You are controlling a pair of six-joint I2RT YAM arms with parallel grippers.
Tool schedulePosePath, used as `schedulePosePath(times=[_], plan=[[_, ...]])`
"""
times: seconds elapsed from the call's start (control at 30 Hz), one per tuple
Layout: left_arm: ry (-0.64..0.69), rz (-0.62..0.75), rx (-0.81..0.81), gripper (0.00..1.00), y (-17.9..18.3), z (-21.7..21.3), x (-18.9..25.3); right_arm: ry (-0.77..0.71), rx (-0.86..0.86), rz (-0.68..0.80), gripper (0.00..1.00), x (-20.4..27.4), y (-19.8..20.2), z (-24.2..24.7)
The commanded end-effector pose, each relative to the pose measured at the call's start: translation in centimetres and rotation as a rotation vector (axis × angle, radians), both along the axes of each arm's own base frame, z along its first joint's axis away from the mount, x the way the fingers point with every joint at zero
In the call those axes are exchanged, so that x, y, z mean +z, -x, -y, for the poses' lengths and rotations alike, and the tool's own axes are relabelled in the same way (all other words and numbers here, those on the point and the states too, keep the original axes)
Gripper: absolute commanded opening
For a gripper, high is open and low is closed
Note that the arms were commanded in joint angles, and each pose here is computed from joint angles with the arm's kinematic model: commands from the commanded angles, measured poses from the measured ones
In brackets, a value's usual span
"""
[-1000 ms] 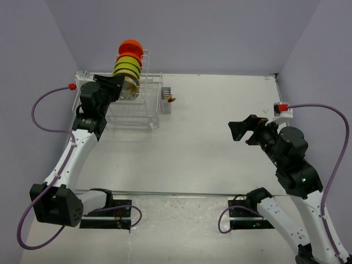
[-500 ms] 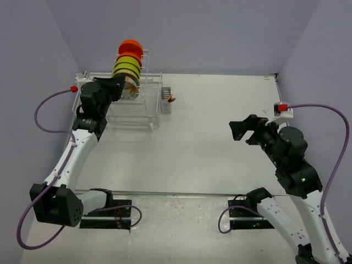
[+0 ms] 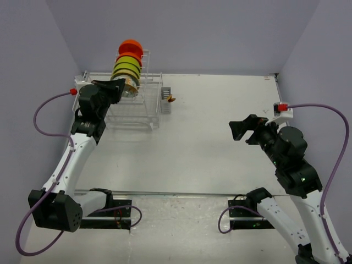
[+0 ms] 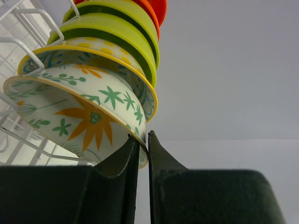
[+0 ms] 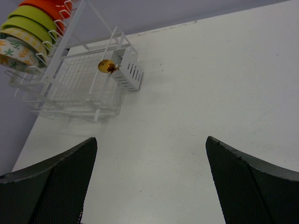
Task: Unload the bowls from the dish rack
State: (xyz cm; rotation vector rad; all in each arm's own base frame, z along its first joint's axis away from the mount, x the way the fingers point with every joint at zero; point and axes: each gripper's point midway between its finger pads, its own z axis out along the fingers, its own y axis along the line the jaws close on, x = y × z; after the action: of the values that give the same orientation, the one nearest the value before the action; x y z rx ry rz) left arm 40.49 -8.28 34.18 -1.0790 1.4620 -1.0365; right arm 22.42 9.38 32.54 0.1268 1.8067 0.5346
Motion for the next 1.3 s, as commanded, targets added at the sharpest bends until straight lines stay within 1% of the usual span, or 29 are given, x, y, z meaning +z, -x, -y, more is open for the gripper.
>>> schedulePosePath(times=[0.0, 0.2, 0.4, 0.57, 0.7, 0.83, 0.97, 1.07, 1.23, 1.27], plan=[[-0.001, 0.134, 0.041, 0.00, 1.1, -1.1, 3.9, -0.008, 0.003, 0.020, 0.99, 0.2, -0.7, -0.3], [0.011, 0.206, 0.051, 0.00, 2.1, -1.4, 5.5, -0.004, -0.001, 0.017, 0.99, -0.1, -1.2, -0.4], [0.005, 0.237, 0.032, 0.00, 2.6, -0.9, 6.4, -0.007, 0.014, 0.006, 0.99, -0.3, -1.8, -1.0], [-0.007, 0.277, 0.016, 0.00, 3.6, -0.7, 7.8, -0.009, 0.020, 0.008, 0.99, 0.1, -2.2, -1.3], [-0.060, 0.316, 0.005, 0.00, 4.1, -0.3, 8.7, -0.011, 0.022, 0.011, 0.99, 0.3, -2.6, -1.4], [-0.068, 0.326, -0.004, 0.00, 4.8, -0.2, 8.9, -0.009, 0.023, 0.007, 0.99, 0.4, -2.9, -1.6], [-0.101, 0.359, -0.060, 0.00, 5.6, 0.7, 9.5, -0.006, 0.026, 0.011, 0.99, 0.7, -3.0, -1.6], [-0.174, 0.381, -0.107, 0.00, 6.4, 1.6, 9.5, -0.004, 0.056, 0.015, 0.99, 1.3, -2.9, -2.1], [-0.240, 0.393, -0.180, 0.00, 8.2, 2.8, 9.0, -0.004, 0.058, 0.018, 0.99, 1.7, -3.3, -2.3], [-0.271, 0.405, -0.205, 0.00, 8.5, 3.3, 9.1, -0.003, 0.058, 0.015, 0.99, 1.7, -3.4, -2.3]])
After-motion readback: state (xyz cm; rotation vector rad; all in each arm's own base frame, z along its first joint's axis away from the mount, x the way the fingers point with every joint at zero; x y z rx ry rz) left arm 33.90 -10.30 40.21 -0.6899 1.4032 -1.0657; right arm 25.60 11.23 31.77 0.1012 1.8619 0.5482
